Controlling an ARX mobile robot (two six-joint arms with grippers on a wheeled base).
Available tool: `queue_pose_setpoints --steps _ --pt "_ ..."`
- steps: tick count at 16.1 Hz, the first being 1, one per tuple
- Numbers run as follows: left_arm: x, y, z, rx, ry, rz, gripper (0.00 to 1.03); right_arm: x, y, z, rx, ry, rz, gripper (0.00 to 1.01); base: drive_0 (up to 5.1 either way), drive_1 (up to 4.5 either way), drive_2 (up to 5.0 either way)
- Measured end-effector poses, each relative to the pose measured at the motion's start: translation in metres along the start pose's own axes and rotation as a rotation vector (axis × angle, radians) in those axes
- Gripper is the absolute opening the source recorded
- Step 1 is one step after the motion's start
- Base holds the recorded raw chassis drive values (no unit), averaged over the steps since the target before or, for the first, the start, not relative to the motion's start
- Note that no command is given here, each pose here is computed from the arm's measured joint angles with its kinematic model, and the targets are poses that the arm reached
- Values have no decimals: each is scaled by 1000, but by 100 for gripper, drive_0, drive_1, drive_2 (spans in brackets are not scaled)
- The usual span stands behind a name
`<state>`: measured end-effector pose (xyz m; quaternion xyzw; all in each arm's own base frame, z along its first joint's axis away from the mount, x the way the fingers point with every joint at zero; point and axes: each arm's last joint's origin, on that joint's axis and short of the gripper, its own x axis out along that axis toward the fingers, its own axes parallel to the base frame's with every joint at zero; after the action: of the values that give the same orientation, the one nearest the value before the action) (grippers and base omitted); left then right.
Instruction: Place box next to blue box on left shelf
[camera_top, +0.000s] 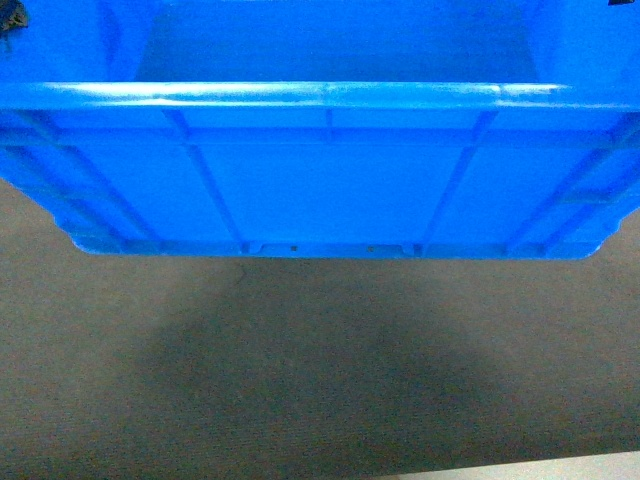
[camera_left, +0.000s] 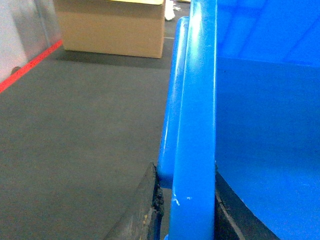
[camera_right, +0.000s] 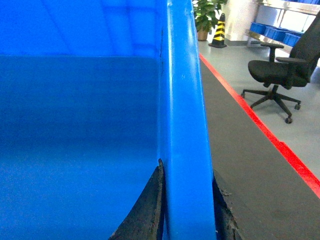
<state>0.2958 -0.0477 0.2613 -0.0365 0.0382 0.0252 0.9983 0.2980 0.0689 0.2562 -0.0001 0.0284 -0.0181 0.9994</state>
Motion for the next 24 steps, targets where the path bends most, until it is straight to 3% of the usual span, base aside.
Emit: queue_pose_setpoints --steps 24 --pt "0 0 0 0 0 0 16 0 0 0 -6 -1 -3 18 0 0 0"
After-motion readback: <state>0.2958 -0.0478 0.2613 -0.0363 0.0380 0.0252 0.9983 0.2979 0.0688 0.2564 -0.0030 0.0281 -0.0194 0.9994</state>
